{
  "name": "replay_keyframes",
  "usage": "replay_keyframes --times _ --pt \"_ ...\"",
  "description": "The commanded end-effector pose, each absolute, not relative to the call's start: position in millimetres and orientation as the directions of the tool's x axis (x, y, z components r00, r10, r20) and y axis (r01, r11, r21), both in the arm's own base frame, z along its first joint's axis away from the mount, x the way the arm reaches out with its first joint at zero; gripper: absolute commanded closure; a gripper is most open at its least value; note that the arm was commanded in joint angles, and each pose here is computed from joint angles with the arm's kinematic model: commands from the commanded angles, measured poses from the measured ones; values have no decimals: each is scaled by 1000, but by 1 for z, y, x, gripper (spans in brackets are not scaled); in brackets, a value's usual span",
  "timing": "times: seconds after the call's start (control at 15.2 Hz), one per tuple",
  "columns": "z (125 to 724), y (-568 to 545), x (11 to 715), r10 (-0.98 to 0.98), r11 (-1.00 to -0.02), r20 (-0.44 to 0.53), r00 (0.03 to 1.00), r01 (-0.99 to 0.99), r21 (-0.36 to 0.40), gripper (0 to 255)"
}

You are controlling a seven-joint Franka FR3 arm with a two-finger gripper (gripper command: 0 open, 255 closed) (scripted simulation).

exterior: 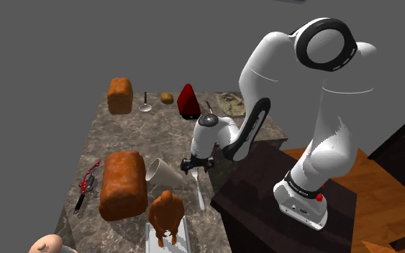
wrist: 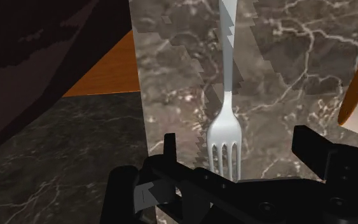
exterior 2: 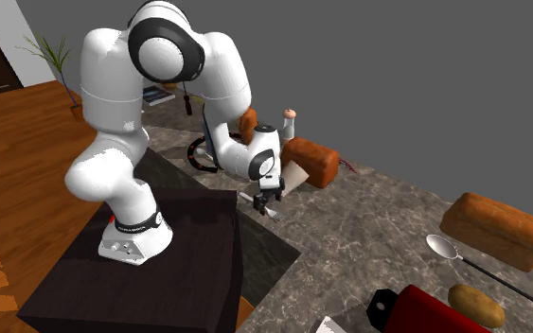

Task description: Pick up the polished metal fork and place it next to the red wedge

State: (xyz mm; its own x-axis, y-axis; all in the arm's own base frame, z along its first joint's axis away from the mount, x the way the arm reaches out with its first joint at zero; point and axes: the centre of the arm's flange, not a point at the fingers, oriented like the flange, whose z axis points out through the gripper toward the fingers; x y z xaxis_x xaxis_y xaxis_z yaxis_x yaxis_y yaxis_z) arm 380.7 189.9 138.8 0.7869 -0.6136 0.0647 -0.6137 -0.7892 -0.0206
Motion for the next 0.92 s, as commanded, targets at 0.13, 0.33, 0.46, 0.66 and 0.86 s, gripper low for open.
replay_keyframes --times 0.13,0.33,0.46,0.66,0.86 --pt "117 189 382 -614 -789 65 786 -615 -19 0" --pt "114 189 383 -614 -789 66 786 -615 -19 0" --pt "114 189 383 -614 -789 65 786 -615 -19 0" --pt "114 189 383 -614 -789 65 786 -615 -19 0" --pt "114 189 383 -614 -789 65 786 -615 -19 255"
